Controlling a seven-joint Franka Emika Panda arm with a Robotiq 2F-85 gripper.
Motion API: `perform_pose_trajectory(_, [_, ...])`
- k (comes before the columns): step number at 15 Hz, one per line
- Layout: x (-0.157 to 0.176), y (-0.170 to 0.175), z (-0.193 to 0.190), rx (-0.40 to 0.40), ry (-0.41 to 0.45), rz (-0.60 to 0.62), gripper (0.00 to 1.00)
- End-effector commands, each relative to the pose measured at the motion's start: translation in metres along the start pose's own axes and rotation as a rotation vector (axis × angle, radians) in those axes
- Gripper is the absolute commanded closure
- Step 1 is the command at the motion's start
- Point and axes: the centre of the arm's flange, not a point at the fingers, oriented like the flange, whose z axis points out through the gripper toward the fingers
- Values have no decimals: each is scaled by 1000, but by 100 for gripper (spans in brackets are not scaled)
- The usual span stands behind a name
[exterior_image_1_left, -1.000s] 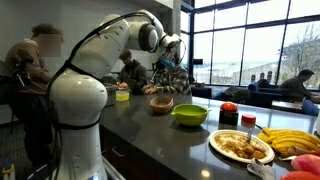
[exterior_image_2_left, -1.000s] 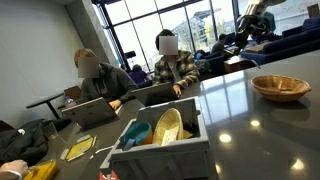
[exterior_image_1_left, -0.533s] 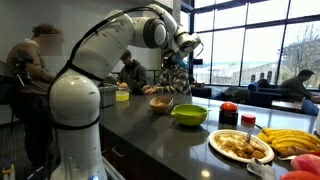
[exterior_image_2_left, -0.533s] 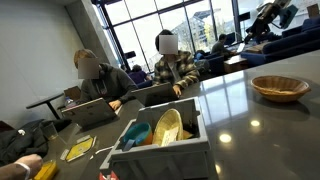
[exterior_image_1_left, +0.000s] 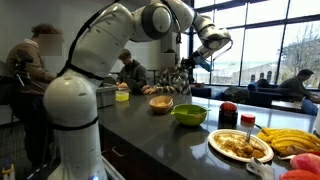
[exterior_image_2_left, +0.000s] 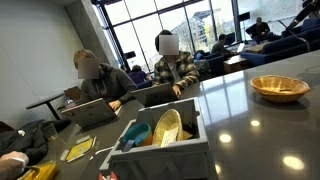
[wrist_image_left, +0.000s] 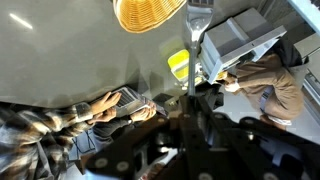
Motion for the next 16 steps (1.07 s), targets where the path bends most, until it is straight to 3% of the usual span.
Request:
perform_pose_trajectory(1, [-29, -11, -7, -2, 36, 23, 97])
perform_pose_trajectory(7, [-56, 4, -25, -31, -20, 118, 97])
perform_pose_trajectory(11, [-74, -3, -52, -68, -138, 165, 97])
perform_pose_trajectory(16, [-101, -8, -59, -68, -223, 262, 97])
